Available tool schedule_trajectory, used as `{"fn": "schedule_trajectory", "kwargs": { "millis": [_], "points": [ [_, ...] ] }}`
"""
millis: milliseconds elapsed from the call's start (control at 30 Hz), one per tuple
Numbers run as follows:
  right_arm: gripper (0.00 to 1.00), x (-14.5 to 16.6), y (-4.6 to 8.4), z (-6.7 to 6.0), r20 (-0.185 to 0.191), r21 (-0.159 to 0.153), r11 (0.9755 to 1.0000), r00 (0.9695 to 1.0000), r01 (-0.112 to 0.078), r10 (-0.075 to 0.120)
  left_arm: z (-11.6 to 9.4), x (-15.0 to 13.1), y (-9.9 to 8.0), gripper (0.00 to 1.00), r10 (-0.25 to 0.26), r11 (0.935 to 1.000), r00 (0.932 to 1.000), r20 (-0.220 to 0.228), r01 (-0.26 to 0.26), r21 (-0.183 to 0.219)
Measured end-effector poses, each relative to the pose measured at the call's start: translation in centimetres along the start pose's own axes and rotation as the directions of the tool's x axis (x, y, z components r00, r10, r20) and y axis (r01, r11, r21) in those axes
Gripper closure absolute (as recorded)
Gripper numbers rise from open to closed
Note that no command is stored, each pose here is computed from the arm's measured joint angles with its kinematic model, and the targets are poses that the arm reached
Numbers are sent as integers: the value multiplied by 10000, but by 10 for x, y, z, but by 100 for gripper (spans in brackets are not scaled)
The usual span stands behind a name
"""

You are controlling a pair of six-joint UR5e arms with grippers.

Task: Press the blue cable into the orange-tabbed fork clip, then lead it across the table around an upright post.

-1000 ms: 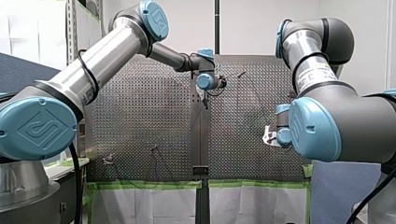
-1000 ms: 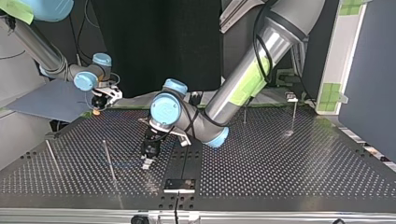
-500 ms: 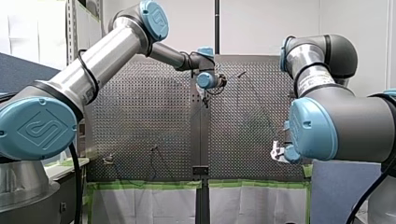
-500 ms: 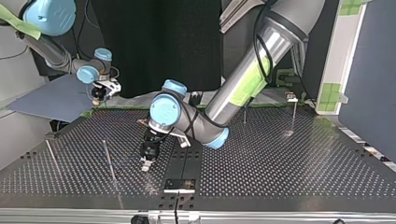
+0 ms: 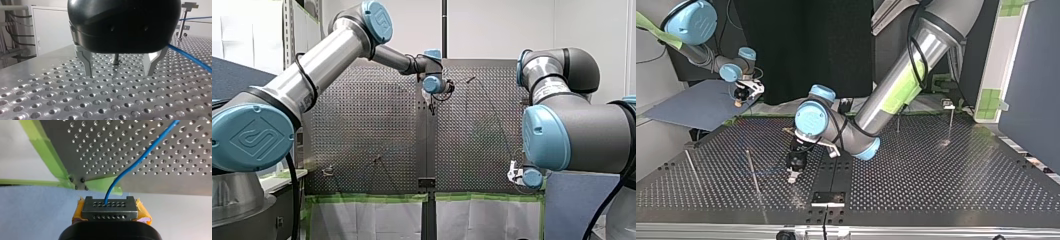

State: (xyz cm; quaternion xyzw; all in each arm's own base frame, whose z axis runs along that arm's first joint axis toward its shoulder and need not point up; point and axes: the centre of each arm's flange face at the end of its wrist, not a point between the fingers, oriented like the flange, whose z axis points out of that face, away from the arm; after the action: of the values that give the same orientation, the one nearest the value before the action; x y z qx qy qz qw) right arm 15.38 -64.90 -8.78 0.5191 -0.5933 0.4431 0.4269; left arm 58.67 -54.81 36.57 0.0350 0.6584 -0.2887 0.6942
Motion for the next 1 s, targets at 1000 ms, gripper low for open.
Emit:
{"fn": "schedule_trajectory", "kwargs": {
  "millis": [1000],
  "points": [
    [100,4,-3,6,-486,654,9973,9982,-333,365,-50,0,-15,0,1434,9896,9669,-2112,-1412,256]
  ]
}}
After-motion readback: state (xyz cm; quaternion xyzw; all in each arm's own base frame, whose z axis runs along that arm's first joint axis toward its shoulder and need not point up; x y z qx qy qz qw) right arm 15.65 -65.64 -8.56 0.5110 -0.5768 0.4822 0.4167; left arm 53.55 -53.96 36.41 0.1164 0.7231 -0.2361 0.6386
